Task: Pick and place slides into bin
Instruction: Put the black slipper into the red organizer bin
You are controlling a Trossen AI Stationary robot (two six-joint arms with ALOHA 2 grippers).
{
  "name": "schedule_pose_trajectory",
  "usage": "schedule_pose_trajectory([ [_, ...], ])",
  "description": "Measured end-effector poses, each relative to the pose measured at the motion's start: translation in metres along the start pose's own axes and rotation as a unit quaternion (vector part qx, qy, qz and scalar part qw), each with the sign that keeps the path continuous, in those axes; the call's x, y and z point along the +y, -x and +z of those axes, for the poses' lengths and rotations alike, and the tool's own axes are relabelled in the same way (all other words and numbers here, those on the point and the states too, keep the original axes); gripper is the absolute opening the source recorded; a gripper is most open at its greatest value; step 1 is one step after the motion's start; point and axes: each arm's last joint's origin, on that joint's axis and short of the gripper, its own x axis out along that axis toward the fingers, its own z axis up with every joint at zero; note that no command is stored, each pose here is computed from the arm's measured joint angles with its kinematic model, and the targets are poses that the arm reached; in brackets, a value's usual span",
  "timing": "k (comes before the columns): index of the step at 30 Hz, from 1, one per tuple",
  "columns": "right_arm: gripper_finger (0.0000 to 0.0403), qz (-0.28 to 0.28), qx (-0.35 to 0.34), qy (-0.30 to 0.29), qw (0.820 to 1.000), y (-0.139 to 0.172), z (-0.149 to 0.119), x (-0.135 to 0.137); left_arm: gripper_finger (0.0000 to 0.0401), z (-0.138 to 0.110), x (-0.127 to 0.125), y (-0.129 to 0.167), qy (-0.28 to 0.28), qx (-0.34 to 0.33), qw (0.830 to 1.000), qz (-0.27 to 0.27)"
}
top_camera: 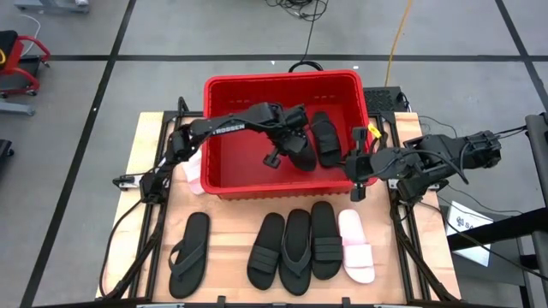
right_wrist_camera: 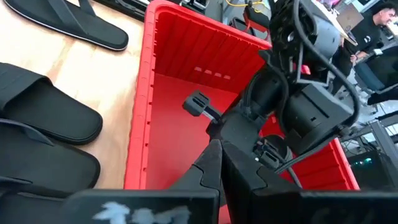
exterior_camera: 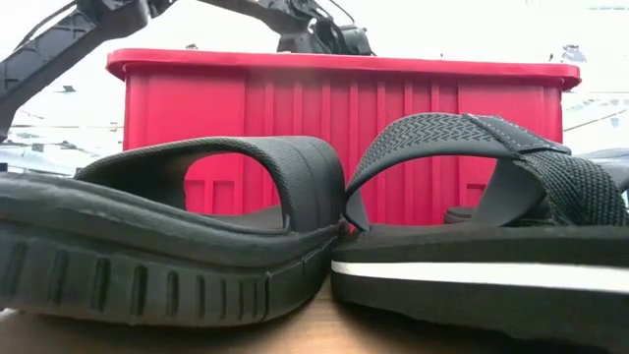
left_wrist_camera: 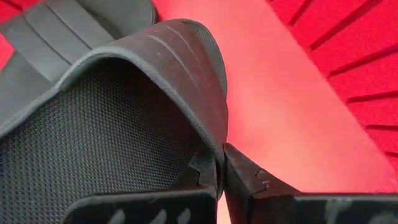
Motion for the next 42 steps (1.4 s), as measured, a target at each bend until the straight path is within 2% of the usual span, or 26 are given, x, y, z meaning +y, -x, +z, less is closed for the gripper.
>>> schedule_pose_trajectory([
  [5,0.0,-0.007,0.004,-0.005,1.0,-0.002,-0.001,-0.003,0.0,-0.007,0.007,-0.013,0.006,0.008,1.0,-0.002],
  [9,0.0,-0.01,0.006,-0.007,1.0,-0.003,-0.001,-0.005,0.0001,-0.008,0.009,-0.015,-0.011,0.012,1.0,0.007],
  [17,0.0,-0.01,0.007,-0.008,1.0,-0.003,-0.001,-0.005,0.0002,-0.007,0.015,-0.021,-0.01,-0.017,0.999,0.031],
  [26,0.0,-0.01,0.006,-0.007,1.0,-0.003,-0.001,-0.005,0.0002,-0.015,0.008,-0.027,0.003,0.013,1.0,-0.001],
  [31,0.0,-0.01,0.006,-0.006,1.0,-0.003,-0.001,-0.005,0.0002,-0.018,0.009,-0.026,0.006,0.006,1.0,-0.016],
  [42,0.0,-0.01,0.006,-0.006,1.0,-0.003,-0.001,-0.005,0.0017,-0.012,0.013,-0.027,-0.01,-0.006,1.0,0.024],
])
